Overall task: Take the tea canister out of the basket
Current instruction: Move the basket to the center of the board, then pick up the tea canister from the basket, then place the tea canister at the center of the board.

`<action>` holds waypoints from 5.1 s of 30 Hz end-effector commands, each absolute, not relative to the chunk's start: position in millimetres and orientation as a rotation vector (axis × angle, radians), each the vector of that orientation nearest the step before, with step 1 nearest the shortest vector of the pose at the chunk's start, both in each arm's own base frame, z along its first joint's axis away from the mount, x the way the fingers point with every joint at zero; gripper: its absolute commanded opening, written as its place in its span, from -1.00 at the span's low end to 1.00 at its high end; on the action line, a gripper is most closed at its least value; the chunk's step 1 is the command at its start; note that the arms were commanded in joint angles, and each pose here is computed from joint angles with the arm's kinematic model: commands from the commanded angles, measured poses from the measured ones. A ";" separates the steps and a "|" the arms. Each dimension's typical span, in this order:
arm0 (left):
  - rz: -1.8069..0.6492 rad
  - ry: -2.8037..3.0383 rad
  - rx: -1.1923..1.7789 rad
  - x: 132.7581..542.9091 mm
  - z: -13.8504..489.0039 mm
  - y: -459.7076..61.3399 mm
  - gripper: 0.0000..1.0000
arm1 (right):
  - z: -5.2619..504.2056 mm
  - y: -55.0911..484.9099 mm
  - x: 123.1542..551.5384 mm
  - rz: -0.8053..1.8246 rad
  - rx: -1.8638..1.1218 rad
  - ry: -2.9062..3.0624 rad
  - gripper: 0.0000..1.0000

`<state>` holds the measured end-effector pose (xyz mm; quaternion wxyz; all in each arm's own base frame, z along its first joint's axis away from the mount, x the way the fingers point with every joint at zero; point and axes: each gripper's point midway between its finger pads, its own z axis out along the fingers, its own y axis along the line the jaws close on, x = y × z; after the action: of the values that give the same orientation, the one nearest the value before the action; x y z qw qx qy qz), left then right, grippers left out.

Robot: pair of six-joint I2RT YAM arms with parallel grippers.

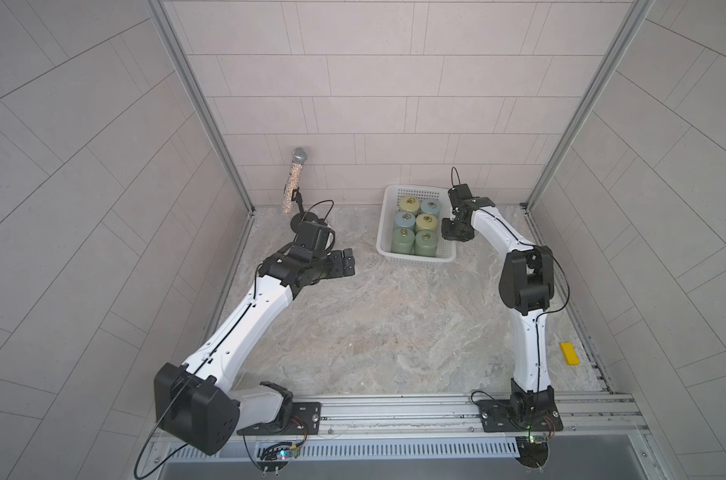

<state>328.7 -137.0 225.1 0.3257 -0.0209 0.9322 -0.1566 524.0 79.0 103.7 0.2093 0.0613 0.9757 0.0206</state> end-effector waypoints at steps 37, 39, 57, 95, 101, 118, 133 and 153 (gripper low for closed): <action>-0.341 2.408 -0.093 297.7 219.6 -121.6 1.00 | 179.7 175.8 382.8 0.131 -0.175 2.618 0.69; -0.346 2.410 -0.087 297.8 217.7 -122.9 1.00 | 185.7 182.4 373.6 0.118 -0.233 2.606 0.72; -0.364 2.409 -0.068 293.0 223.0 -123.8 1.00 | 124.6 246.6 349.7 0.070 -0.509 2.679 1.00; -0.319 2.403 -0.081 287.2 228.5 -114.4 1.00 | 72.4 255.2 389.9 0.072 -0.402 2.510 0.73; -0.322 2.407 -0.081 287.1 227.6 -115.1 1.00 | 93.5 251.8 390.3 0.081 -0.381 2.466 0.58; -0.358 2.399 -0.076 288.1 229.4 -120.1 1.00 | 175.8 231.1 377.1 0.069 -0.328 2.386 0.58; -0.420 2.383 -0.045 289.5 234.0 -129.5 1.00 | 212.3 220.5 300.4 0.094 -0.322 2.399 0.56; -0.462 2.395 -0.046 259.1 242.4 -122.0 1.00 | 117.7 258.6 241.8 0.134 -0.278 2.427 0.58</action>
<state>270.6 -126.1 242.2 0.3504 -0.0193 0.9188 -0.1807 225.1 246.4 105.2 0.2881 -0.1467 0.9458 0.0308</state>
